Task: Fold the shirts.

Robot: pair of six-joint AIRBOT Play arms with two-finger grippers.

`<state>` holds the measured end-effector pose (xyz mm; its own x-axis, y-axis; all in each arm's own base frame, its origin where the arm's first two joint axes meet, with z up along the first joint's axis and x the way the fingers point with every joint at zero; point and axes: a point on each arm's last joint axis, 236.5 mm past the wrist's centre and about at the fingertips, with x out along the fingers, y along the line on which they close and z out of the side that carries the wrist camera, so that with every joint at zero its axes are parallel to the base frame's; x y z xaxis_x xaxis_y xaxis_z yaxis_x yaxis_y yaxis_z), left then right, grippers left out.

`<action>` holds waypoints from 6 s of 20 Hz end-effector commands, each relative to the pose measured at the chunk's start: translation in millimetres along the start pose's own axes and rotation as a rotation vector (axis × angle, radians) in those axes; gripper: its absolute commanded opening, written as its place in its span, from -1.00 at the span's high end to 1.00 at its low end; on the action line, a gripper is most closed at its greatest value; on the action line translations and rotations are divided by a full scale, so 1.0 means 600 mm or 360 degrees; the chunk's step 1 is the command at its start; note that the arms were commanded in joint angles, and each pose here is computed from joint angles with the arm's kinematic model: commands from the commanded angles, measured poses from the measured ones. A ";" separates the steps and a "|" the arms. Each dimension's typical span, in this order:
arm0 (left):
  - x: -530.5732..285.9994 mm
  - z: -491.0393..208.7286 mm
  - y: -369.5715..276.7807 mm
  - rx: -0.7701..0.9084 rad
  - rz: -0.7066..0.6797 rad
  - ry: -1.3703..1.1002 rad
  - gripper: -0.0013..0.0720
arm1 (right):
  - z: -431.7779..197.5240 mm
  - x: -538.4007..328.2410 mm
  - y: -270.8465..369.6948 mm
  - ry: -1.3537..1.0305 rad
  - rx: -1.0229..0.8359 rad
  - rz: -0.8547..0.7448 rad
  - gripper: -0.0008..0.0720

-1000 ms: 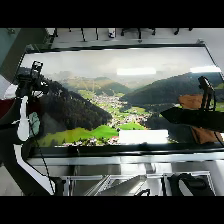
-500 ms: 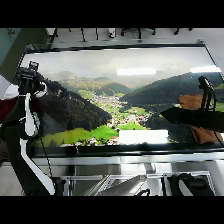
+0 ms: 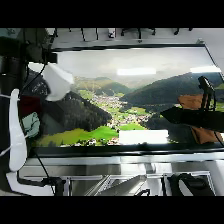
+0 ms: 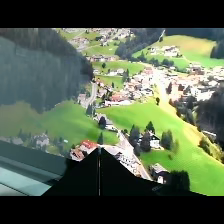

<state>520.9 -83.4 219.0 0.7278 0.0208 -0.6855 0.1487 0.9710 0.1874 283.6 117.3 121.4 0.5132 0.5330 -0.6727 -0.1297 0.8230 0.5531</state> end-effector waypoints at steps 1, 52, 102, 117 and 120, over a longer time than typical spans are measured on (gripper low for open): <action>-0.152 -0.056 -0.205 0.0041 -0.0599 0.0136 0.93 | -0.001 0.000 0.002 0.0001 -0.0002 0.0007 0.92; -0.027 -0.417 -0.303 -0.0668 -0.0926 0.0315 0.93 | 0.118 0.421 -0.015 0.0313 0.0178 0.0193 0.93; -0.013 -0.538 -0.104 -0.1001 -0.0684 0.1146 -0.96 | 0.136 0.153 -0.313 0.0191 0.0387 -0.0078 -0.47; 0.112 -0.616 -0.273 -0.1050 -0.0688 0.1084 -0.59 | 0.059 0.297 -0.318 0.0448 0.0499 -0.0002 -0.46; 0.121 -0.599 -0.276 -0.0994 -0.0716 0.1062 0.76 | 0.050 0.308 -0.323 0.0471 0.0514 -0.0004 -0.46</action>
<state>297.3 -152.6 -114.1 0.1390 -0.4334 -0.8904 -0.2252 0.8618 -0.4546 429.0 47.4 -86.5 0.2538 0.6028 -0.7565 0.1597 0.7452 0.6474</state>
